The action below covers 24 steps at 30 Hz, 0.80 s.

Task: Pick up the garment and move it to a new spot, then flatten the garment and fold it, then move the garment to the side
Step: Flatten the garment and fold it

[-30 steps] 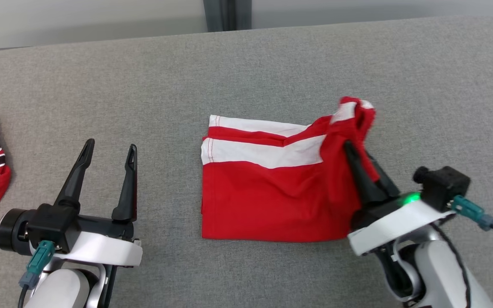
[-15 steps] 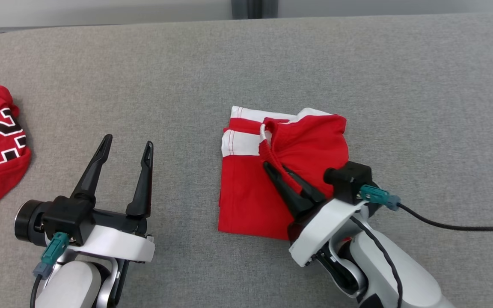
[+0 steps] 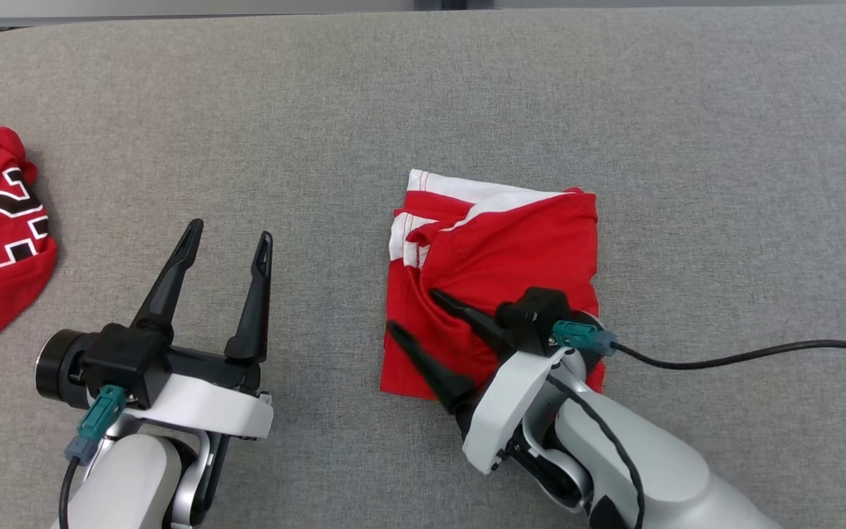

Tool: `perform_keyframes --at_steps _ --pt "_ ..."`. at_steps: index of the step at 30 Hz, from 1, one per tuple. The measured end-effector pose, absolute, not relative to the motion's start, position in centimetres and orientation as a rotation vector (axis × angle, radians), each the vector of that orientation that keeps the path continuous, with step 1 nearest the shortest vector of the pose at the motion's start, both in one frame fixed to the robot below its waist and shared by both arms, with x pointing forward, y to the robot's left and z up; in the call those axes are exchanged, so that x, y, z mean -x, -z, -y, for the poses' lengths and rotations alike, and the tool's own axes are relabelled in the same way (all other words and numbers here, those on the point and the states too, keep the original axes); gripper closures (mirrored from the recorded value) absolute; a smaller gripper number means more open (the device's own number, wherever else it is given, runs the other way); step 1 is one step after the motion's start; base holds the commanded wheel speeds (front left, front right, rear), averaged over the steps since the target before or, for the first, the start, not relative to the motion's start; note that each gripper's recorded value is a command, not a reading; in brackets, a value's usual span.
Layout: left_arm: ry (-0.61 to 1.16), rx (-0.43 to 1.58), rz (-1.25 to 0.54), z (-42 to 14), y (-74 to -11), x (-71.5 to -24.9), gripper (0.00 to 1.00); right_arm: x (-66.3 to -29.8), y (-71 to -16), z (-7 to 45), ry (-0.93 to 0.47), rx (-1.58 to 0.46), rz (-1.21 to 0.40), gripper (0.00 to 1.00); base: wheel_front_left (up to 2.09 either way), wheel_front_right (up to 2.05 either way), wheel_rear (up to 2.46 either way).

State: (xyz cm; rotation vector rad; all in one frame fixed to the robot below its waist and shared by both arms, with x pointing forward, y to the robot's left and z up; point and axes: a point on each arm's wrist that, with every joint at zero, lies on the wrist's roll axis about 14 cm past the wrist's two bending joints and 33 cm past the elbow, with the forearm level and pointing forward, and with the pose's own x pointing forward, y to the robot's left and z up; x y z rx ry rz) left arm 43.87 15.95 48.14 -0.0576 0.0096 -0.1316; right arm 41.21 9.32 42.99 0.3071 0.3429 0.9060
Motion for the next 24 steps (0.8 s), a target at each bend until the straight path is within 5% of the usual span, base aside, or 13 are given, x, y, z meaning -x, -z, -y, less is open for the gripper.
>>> perform_keyframes --at_steps 24 --pt "0.173 0.077 0.001 -14.3 -48.4 -44.0 0.0 -40.3 -45.4 -9.2 -0.932 -0.258 -0.183 0.0 0.0 0.0 0.0"
